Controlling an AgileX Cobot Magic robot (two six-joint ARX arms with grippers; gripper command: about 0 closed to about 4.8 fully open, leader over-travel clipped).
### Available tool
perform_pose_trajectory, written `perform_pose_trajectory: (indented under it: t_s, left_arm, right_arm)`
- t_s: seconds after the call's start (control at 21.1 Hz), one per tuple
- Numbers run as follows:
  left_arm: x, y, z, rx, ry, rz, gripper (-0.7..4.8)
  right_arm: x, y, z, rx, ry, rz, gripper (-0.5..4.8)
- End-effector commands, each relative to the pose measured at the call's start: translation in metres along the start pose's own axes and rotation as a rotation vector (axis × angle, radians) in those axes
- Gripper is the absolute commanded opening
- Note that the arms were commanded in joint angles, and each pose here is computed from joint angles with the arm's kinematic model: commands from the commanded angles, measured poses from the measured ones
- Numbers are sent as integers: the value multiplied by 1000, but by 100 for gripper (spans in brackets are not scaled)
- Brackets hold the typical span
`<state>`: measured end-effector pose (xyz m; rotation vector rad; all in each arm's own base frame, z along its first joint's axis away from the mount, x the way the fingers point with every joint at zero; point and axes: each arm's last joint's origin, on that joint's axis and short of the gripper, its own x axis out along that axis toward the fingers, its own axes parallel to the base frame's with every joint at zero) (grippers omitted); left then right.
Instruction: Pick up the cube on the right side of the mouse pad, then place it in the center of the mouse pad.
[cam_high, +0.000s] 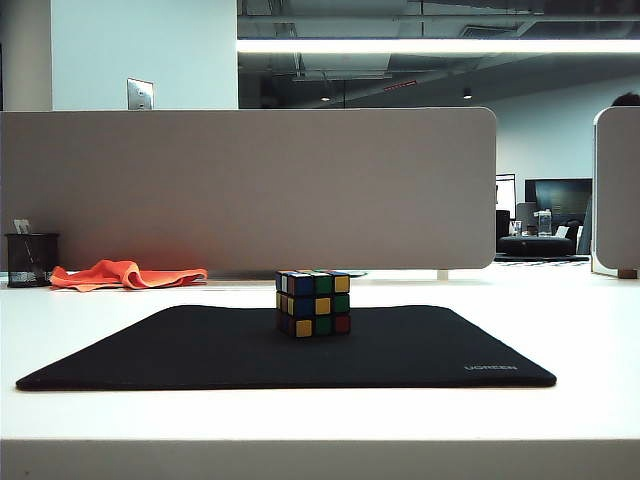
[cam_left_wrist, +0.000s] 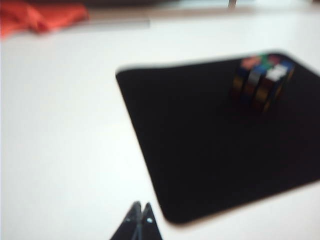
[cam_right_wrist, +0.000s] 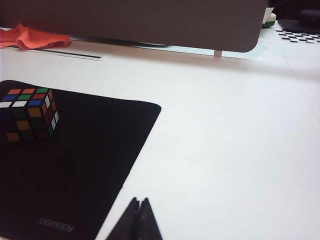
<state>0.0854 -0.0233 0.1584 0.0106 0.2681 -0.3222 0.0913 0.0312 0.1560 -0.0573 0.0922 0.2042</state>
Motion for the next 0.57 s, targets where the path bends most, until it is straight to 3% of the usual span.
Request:
perform_pose_trajectory:
  t_s: [0.05, 0.57]
  left_arm:
    - [0, 0, -7, -11, 74, -2, -3]
    - [0, 0, -8, -12, 84, -2, -3]
  right_arm:
    - [-1, 0, 1, 0, 0, 1, -1]
    - [-1, 0, 1, -1, 2, -1, -1]
